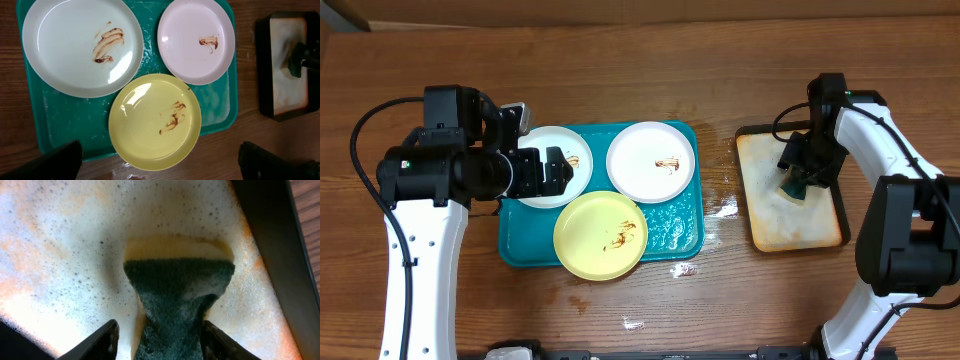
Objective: Clean dirty plates on tray and stack at the side
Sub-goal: 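Lower the right gripper and grasp the green-and-yellow sponge, then lift the sponge with the right gripper above the baking tray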
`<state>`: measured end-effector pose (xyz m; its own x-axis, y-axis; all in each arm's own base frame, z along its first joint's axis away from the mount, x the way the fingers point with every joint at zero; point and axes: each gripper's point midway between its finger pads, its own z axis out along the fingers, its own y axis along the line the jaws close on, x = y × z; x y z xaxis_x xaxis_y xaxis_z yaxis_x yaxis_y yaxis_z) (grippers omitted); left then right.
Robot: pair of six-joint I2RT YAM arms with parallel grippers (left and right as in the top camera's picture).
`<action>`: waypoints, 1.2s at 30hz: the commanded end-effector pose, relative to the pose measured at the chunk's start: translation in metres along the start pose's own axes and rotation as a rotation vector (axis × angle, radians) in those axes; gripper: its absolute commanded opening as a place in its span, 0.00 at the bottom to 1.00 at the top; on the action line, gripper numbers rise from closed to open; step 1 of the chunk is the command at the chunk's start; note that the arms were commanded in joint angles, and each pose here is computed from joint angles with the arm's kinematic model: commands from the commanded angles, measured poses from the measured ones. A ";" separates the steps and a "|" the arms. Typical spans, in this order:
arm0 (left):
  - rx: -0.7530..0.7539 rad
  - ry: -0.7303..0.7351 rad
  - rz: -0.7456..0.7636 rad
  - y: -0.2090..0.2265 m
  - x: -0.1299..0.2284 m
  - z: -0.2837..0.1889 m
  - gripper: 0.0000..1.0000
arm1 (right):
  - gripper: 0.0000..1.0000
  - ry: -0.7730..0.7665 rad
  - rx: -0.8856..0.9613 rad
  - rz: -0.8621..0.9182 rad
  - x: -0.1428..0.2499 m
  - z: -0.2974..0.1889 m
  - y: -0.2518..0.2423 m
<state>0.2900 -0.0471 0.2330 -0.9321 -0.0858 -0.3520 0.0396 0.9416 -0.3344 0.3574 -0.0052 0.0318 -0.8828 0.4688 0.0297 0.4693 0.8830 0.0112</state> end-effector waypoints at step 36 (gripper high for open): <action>-0.004 -0.009 0.019 -0.002 -0.003 -0.003 1.00 | 0.52 0.011 0.031 0.038 -0.002 0.010 -0.017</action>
<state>0.2898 -0.0471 0.2329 -0.9323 -0.0858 -0.3513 0.0393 0.9416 -0.3345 0.3566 -0.0187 0.0302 -0.8680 0.4960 0.0227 0.4961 0.8683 -0.0011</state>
